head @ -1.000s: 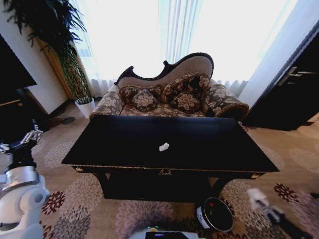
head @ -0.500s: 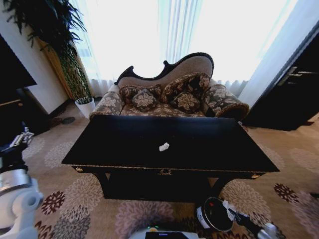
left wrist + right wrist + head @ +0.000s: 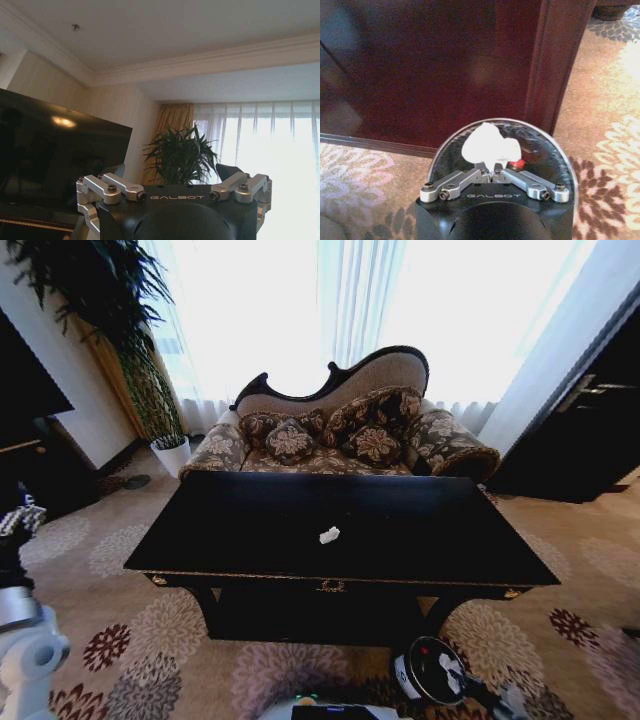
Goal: Move to the front of the table and place the trash on the table into the trash bin.
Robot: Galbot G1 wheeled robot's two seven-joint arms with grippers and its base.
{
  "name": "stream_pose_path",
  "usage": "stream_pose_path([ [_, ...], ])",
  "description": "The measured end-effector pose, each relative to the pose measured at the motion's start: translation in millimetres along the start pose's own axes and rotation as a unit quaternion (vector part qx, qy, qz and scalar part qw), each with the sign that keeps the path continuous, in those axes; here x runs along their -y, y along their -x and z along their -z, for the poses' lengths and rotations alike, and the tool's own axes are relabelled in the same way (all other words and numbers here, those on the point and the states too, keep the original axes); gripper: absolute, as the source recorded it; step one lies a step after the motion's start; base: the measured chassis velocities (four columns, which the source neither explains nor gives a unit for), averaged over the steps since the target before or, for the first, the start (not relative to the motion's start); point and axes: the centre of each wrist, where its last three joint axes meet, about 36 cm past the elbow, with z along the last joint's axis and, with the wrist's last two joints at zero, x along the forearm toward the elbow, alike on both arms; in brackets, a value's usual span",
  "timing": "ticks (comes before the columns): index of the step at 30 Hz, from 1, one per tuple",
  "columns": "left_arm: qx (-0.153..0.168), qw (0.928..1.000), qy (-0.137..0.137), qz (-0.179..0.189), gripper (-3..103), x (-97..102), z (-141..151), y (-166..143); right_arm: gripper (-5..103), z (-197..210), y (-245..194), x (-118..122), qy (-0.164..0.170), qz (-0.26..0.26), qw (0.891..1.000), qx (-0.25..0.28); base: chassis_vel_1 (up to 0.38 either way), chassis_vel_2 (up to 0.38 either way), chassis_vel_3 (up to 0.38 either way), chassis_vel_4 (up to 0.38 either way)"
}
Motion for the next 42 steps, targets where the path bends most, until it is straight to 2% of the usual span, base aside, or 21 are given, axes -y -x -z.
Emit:
stream_pose_path([
  [7, 0.005, 1.0, 0.003, -0.001, 100, -1.1, 4.3, 1.1, -3, 1.8, 17.7, -19.4, 0.0, 0.003, 1.0, 0.005, 0.0, 0.0, 0.0, 0.0],
  [10, 0.004, 1.0, 0.001, -0.001, 100, 0.7, 7.6, -2.0, 11, 1.7, 17.5, -20.3, -0.004, 0.004, 1.0, 0.003, 0.0, 0.0, 0.0, 0.0],
  [13, 0.004, 1.0, 0.001, -0.002, 100, 0.6, 8.6, -2.5, 16, 1.3, 17.1, -20.2, -0.004, 0.003, 1.0, 0.003, 0.0, 0.0, 0.0, 0.0],
  [17, 0.01, 0.9999, 0.008, -0.005, 100, -2.7, 13.4, 1.1, 37, 0.3, 21.3, -27.5, -0.01, 0.007, 1.0, 0.011, 0.0, 0.0, 0.0, 0.0],
  [19, 0.01, 0.9999, 0.009, -0.005, 100, -2.9, 14.1, 1.5, 37, -0.5, 22.7, -30.6, -0.013, 0.009, 1.0, 0.012, 0.0, 0.0, 0.0, 0.0],
  [20, 0.011, 0.9999, 0.009, -0.006, 100, -2.6, 14.5, 1.3, 43, -1.0, 24.4, -34.4, -0.015, 0.011, 1.0, 0.012, 0.0, 0.0, 0.0, 0.0],
  [21, 0.011, 0.9999, 0.008, -0.007, 100, -1.3, 14.9, 0.5, 43, -1.7, 26.7, -39.1, -0.015, 0.012, 1.0, 0.014, 0.0, 0.0, 0.0, 0.0],
  [22, 0.011, 0.9999, 0.007, -0.008, 100, 0.8, 14.6, -1.0, 54, -2.3, 28.6, -42.6, -0.014, 0.013, 1.0, 0.015, 0.0, 0.0, 0.0, 0.0],
  [23, 0.01, 0.9999, 0.007, -0.01, 100, 3.2, 14.1, -2.6, 60, -2.7, 30.2, -45.4, -0.014, 0.014, 1.0, 0.017, 0.0, 0.0, 0.0, 0.0],
  [25, 0.009, 0.9999, 0.007, -0.011, 100, 5.1, 13.7, -3.9, 60, -2.7, 31.4, -47.3, -0.015, 0.014, 1.0, 0.019, 0.0, 0.0, 0.0, 0.0],
  [26, 0.009, 0.9999, 0.006, -0.013, 100, 8.3, 13.4, -5.8, 70, -2.4, 33.0, -49.8, -0.017, 0.016, 0.999, 0.021, 0.0, 0.0, 0.0, 0.0],
  [31, 0.009, 0.9998, 0.007, -0.015, 100, 11.4, 13.6, -7.6, 81, -0.2, 34.5, -52.5, -0.023, 0.019, 0.999, 0.028, 0.0, 0.0, 0.0, 0.0],
  [34, 0.01, 0.9998, 0.008, -0.015, 100, 11.2, 14.6, -7.6, 97, 0.7, 32.1, -51.0, -0.028, 0.024, 0.999, 0.032, 0.0, 0.0, 0.0, 0.0],
  [37, 0.011, 0.9998, 0.008, -0.015, 100, 10.9, 15.7, -7.2, 99, 1.4, 28.9, -50.9, -0.027, 0.025, 0.999, 0.04, 0.0, 0.0, 0.0, 0.0],
  [39, 0.01, 0.9999, 0.007, -0.011, 100, 8.5, 13.2, -4.8, 100, 2.8, 32.1, -66.6, -0.01, 0.029, 0.997, 0.07, 0.0, 0.0, 0.0, 0.0],
  [42, 0.007, 0.9999, 0.005, -0.006, 100, 6.5, 8.0, -2.2, 100, 5.3, 33.2, -80.9, -0.01, 0.034, 0.995, 0.095, 0.0, 0.0, 0.0, 0.0],
])
